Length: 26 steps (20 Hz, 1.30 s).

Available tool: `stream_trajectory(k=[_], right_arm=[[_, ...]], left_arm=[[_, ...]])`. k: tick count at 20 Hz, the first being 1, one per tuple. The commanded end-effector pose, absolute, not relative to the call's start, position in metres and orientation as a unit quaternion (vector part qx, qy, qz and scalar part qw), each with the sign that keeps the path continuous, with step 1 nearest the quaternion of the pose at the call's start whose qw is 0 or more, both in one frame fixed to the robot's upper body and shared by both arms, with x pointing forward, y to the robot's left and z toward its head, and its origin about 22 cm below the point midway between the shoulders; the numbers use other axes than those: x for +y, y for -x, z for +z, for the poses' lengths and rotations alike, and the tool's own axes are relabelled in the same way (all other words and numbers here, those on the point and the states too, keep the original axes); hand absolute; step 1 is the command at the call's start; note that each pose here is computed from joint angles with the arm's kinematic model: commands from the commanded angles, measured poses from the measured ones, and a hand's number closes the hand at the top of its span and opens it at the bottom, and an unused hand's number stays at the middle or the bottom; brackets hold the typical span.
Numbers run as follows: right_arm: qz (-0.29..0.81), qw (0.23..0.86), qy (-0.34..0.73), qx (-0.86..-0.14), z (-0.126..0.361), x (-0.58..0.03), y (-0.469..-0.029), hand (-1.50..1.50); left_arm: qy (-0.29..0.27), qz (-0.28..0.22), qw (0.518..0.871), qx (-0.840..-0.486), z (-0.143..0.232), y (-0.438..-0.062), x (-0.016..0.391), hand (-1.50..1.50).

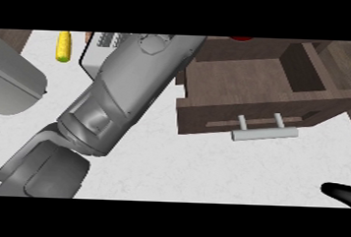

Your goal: Pick up the can, place it into the drawer and close the drawer

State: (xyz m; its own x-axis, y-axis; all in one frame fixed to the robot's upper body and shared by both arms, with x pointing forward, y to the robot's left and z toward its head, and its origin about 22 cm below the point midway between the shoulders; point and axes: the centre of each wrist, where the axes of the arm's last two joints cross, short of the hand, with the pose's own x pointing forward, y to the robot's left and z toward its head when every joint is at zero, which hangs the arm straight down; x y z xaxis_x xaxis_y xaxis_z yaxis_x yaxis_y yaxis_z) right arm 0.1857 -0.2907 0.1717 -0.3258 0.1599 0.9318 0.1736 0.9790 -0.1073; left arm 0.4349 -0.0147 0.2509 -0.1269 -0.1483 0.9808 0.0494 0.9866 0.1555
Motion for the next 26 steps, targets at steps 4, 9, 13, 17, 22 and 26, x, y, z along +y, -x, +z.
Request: stream_trajectory(k=[4, 9, 13, 17, 22, 26], right_arm=[[-0.001, 0.566, 0.106, -0.818, 0.167, -0.294, -0.203, -1.5], [0.066, 0.537, 0.135, -0.83, 0.181, -0.289, -0.194, -1.5], [0.11, 0.505, 0.165, -0.84, 0.184, -0.282, -0.207, -1.5], [0.171, 0.49, 0.214, -0.828, 0.186, -0.277, -0.214, -1.5], [0.237, 0.47, 0.271, -0.806, 0.185, -0.265, -0.24, -1.5], [0.281, 0.46, 0.293, -0.79, 0.161, -0.244, -0.254, -1.5]], left_arm=[[-0.066, -0.053, 0.646, -0.759, 0.256, -0.434, -0.021, -1.5], [-0.065, -0.029, 0.649, -0.758, 0.251, -0.437, -0.017, -1.5], [-0.04, -0.013, 0.656, -0.754, 0.263, -0.434, -0.022, -1.5], [-0.027, 0.0, 0.662, -0.749, 0.261, -0.435, -0.021, -1.5], [-0.022, 0.01, 0.657, -0.754, 0.246, -0.438, -0.014, -1.5], [-0.016, 0.007, 0.65, -0.76, 0.265, -0.436, -0.021, -1.5]])
